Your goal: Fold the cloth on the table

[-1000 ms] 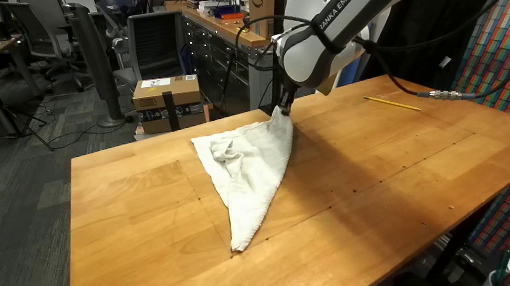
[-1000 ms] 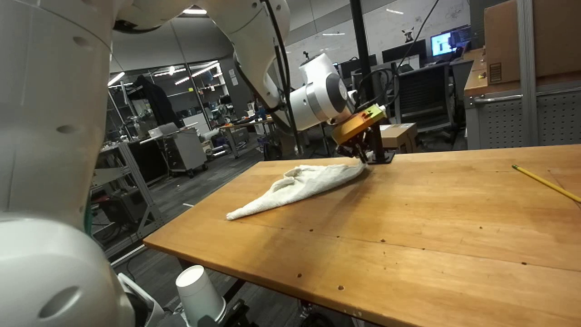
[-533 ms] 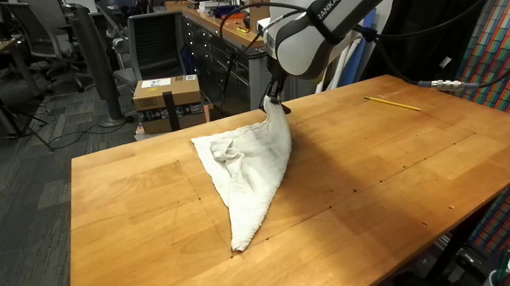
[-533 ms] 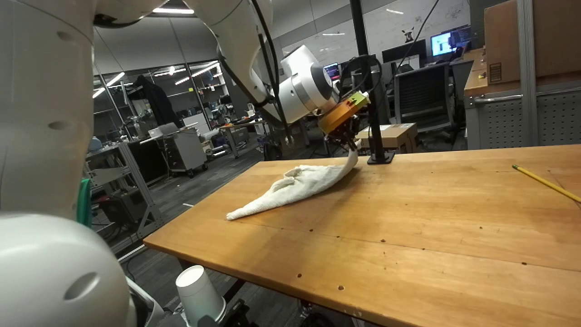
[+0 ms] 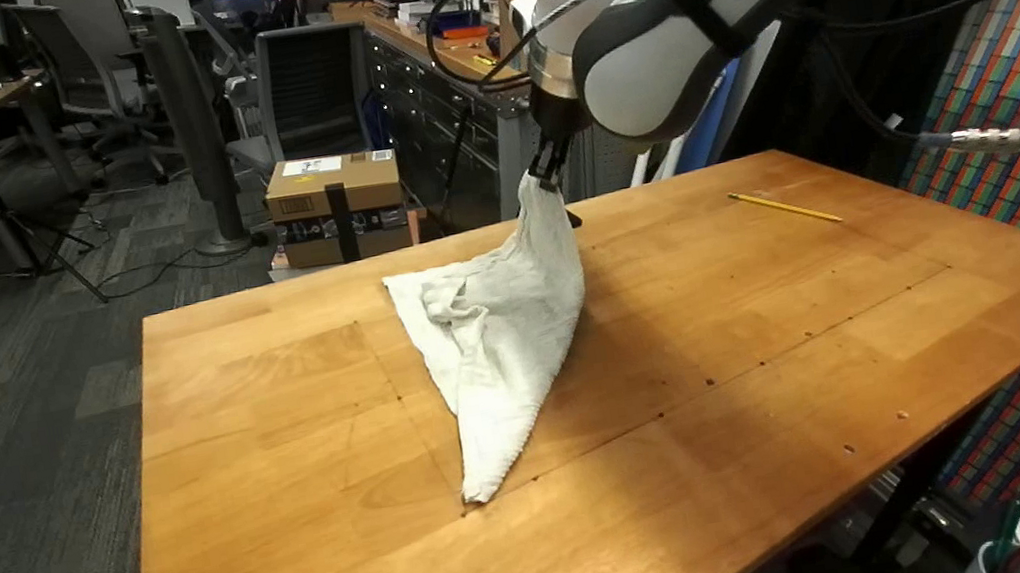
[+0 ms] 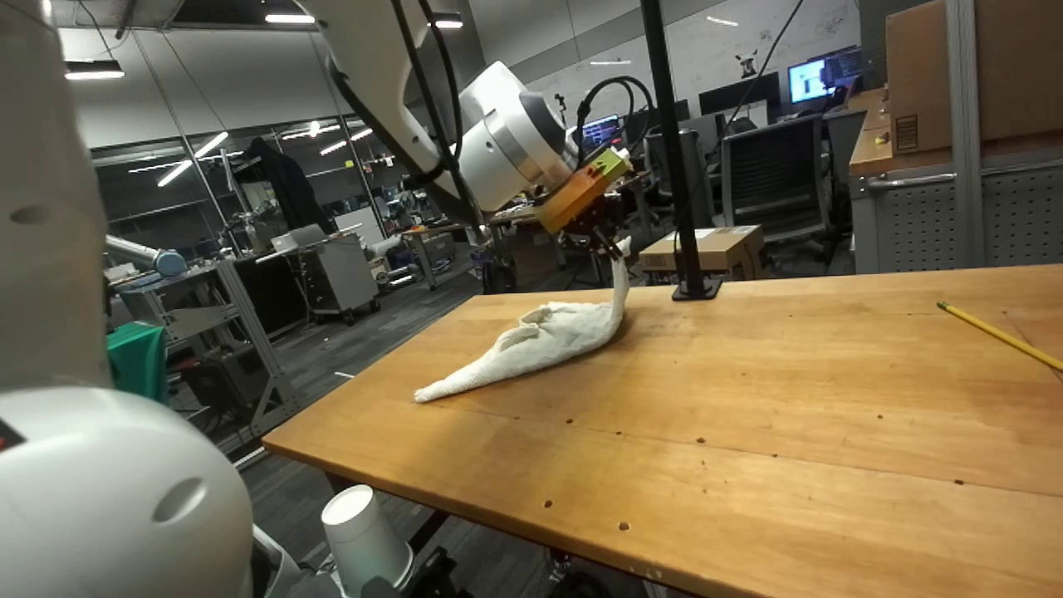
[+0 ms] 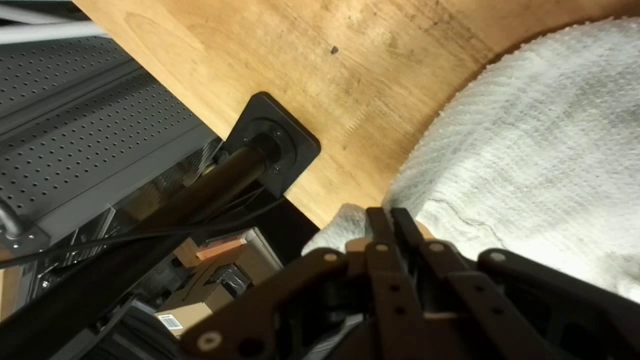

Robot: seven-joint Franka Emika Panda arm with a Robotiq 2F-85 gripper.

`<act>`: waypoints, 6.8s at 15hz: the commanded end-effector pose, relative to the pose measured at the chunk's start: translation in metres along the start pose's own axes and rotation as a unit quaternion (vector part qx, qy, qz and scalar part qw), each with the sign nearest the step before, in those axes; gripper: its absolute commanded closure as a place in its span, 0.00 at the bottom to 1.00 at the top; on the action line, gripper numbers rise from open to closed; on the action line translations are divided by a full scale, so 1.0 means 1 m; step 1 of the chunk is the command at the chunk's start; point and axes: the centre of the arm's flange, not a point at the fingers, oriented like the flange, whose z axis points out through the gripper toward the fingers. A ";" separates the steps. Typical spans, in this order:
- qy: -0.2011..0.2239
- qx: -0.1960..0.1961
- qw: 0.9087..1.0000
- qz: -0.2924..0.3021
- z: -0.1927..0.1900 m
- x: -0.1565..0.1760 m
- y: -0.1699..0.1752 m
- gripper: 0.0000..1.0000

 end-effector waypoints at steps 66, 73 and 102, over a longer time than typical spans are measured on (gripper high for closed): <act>-0.037 -0.024 0.981 -0.190 -0.154 -0.064 -0.289 0.25; -0.071 0.011 0.994 -0.079 -0.143 -0.074 -0.240 0.00; -0.109 -0.012 0.990 0.091 -0.127 -0.152 -0.097 0.00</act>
